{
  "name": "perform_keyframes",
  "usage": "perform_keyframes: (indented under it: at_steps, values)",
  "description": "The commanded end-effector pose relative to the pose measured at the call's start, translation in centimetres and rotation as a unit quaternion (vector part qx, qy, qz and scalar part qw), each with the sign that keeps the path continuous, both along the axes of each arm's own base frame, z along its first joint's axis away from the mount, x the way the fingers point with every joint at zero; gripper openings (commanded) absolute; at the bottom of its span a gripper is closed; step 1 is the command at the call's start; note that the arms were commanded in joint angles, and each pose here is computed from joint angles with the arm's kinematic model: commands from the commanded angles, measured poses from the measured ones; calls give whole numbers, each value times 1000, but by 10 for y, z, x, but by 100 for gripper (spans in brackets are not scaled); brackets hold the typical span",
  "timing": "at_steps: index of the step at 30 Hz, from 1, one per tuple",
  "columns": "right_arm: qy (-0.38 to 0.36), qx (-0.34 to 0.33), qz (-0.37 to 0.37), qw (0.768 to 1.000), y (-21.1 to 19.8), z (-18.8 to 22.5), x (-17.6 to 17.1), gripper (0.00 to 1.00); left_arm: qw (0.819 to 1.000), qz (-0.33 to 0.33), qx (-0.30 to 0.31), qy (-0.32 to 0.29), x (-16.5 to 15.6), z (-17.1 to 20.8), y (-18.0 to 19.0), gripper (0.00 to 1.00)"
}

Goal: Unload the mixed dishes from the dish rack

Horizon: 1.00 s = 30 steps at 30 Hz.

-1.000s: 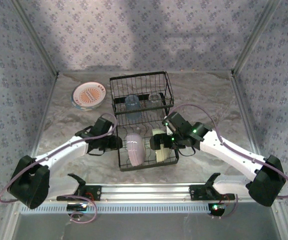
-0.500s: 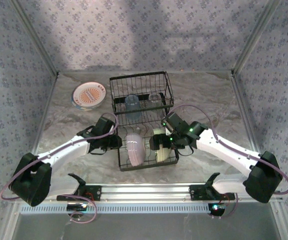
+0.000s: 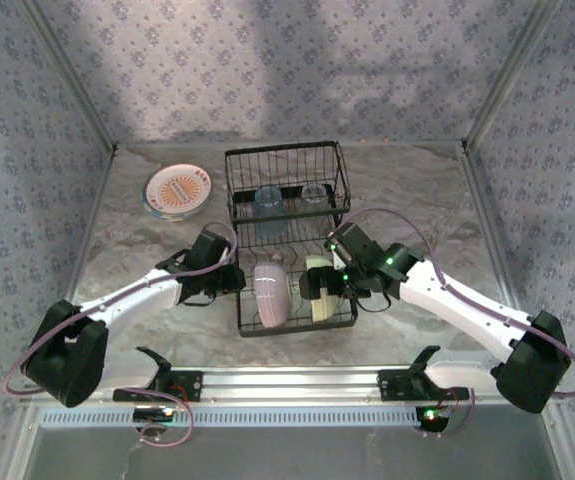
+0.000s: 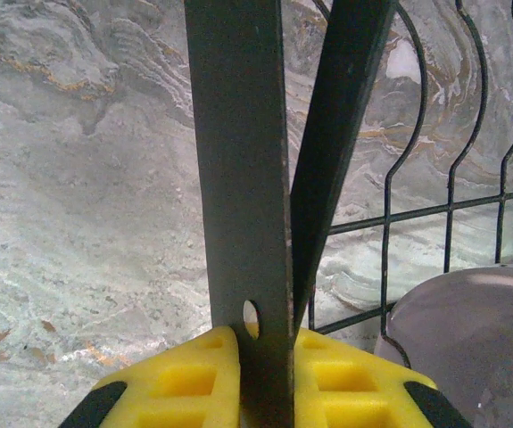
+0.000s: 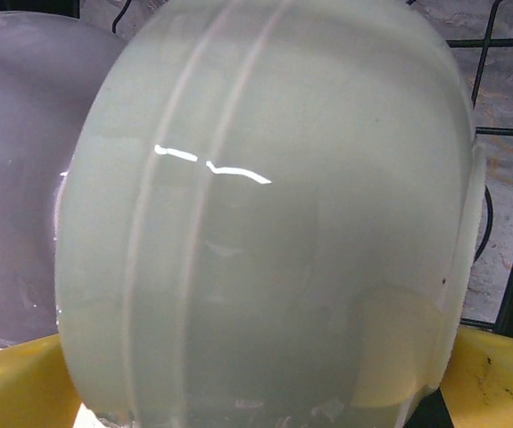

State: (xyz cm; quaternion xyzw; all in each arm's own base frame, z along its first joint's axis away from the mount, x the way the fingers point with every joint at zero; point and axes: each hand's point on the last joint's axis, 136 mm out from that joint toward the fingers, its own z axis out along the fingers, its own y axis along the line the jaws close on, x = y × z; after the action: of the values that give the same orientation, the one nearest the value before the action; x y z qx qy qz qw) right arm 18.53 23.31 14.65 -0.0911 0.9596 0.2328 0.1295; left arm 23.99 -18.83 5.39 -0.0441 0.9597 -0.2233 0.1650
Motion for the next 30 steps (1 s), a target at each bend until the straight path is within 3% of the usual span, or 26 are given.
perform_keyframes:
  at_steps: [1, 12, 30]
  values:
    - [12, 6, -6, 1000, 0, 5, -2, 100, 999, -17, 13, 32, -13, -30, 1, 9]
    - [1, -29, -27, 999, -10, -1, 7, 99, 999, -18, 9, 36, -14, -34, -3, 5]
    - [-12, -35, -35, 999, -13, 1, 12, 80, 999, -22, 8, 44, -13, -44, -10, 0]
